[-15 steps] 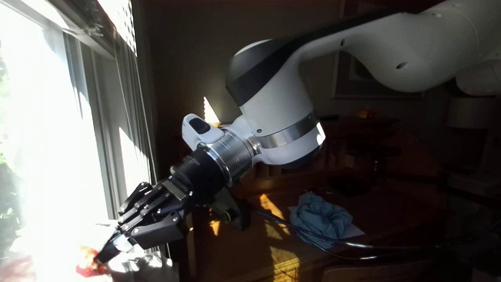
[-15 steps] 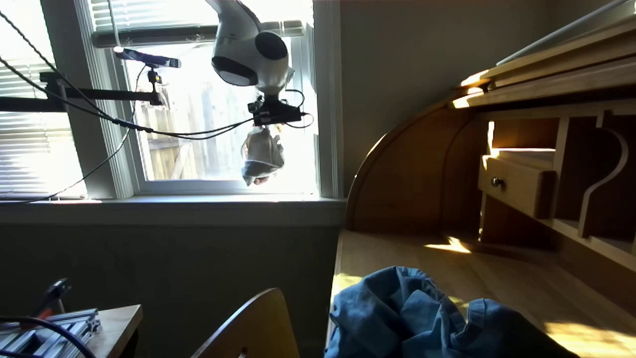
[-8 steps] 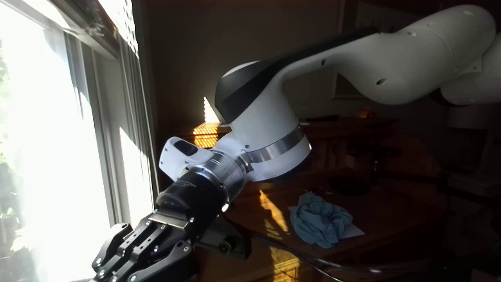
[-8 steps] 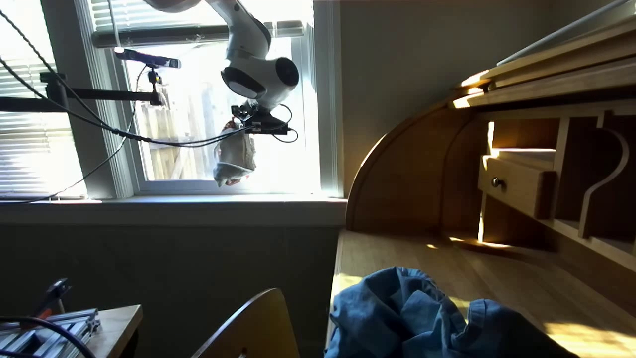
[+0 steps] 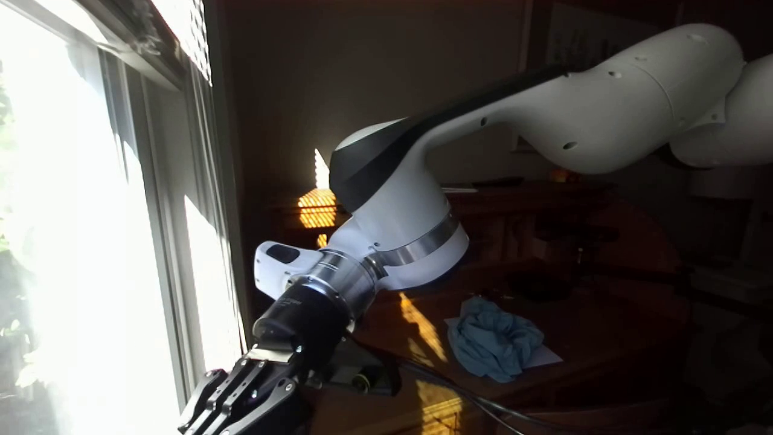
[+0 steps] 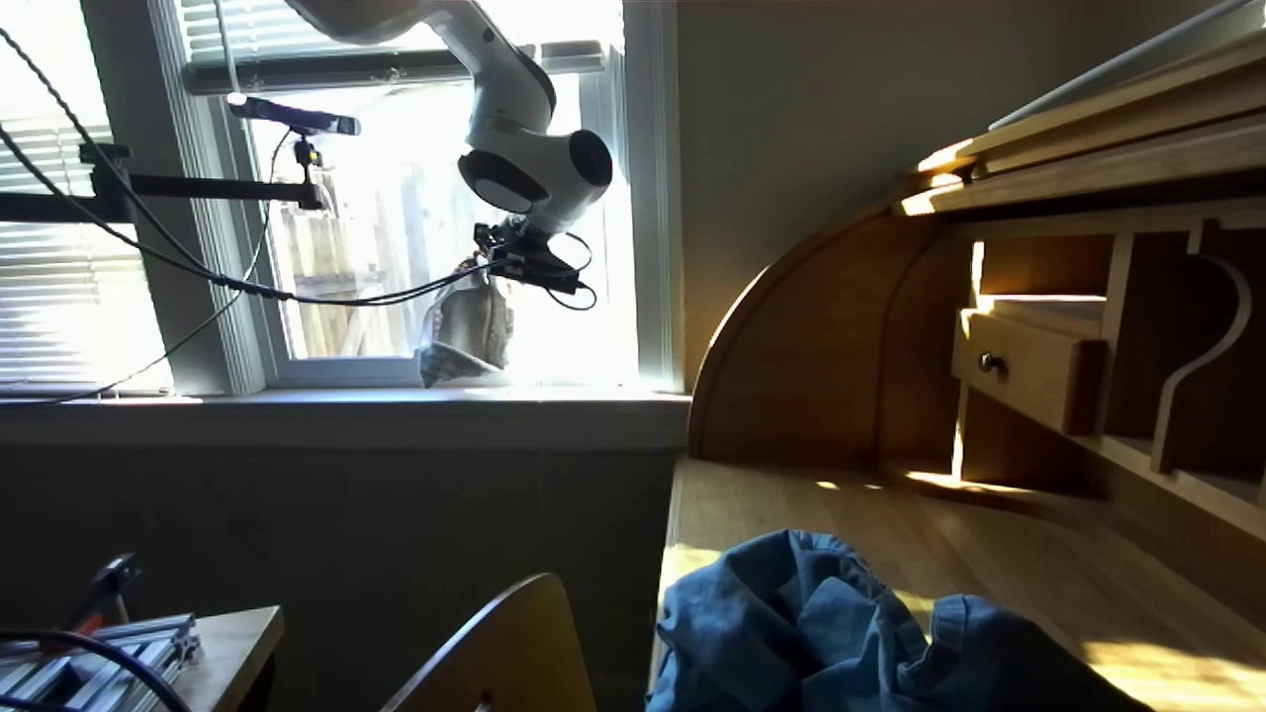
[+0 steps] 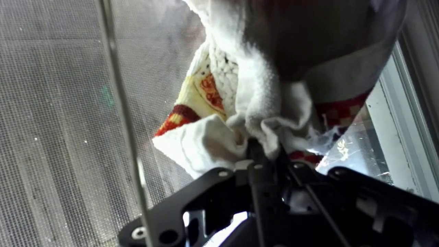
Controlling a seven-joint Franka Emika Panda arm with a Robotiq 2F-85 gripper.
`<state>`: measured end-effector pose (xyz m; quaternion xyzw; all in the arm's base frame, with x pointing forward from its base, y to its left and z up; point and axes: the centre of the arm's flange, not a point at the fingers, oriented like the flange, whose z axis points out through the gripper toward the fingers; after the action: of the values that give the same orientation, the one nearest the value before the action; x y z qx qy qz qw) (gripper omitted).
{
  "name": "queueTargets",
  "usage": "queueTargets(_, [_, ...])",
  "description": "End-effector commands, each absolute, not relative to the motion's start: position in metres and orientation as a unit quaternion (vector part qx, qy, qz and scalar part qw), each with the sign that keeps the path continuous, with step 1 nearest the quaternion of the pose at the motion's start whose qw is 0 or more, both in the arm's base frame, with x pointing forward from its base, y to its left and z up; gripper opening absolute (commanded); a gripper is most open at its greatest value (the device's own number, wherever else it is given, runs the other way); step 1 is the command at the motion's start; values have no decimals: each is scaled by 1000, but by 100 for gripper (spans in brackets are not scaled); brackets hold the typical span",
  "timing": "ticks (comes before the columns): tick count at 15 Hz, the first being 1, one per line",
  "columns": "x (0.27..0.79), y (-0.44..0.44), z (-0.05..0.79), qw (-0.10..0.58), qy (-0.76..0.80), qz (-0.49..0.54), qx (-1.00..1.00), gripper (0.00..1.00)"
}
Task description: Use the white and red towel to wipe the window.
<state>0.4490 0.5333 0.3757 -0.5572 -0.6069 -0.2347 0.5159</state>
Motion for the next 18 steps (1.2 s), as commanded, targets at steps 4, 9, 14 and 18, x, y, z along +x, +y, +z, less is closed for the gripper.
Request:
queueTargets(4, [467, 516, 385, 395, -597, -252, -651, 2])
queueTargets(9, [481, 510, 404, 308, -572, -351, -675, 3])
queueTargets(14, [479, 517, 403, 297, -568, -359, -679, 3])
queueTargets(18, [477, 535, 394, 364, -601, -323, -634, 2])
